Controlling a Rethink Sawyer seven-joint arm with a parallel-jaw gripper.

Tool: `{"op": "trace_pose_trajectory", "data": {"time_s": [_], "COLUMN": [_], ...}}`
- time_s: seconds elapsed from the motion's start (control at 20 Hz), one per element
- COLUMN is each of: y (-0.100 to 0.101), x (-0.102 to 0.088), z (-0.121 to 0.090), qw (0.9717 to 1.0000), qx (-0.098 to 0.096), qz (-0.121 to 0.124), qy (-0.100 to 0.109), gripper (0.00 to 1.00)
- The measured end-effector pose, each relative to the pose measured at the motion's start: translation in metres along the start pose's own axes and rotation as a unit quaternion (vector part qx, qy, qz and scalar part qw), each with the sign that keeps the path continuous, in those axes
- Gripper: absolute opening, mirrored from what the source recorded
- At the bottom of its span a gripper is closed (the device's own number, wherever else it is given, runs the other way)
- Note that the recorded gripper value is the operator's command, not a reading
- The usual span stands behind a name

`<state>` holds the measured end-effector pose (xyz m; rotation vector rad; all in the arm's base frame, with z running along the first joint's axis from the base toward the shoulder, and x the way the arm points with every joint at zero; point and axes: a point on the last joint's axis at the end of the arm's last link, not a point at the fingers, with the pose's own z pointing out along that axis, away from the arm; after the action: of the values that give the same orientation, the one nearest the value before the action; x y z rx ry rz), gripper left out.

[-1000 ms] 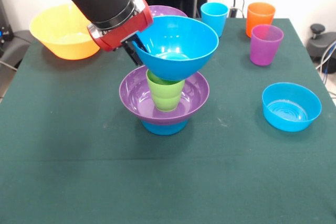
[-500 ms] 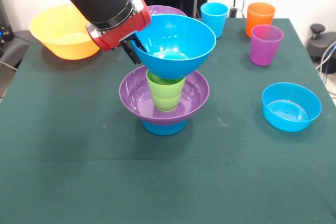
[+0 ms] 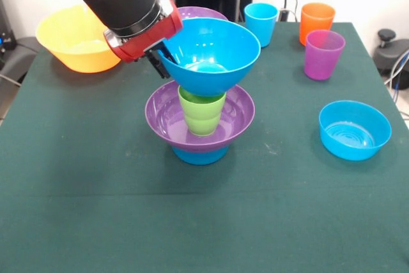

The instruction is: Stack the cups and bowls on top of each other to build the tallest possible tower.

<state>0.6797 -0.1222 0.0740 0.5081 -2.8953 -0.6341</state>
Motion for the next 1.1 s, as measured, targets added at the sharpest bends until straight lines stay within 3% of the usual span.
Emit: {"op": "trace_pose_trajectory", "data": {"time_s": [1.1], "y": [0.0005], "x": [0.0025], "z": [-0.0044], "qw": [1.0000], "qx": [0.001], "qz": [0.000], "qy": [0.009], "gripper": [0.00]}}
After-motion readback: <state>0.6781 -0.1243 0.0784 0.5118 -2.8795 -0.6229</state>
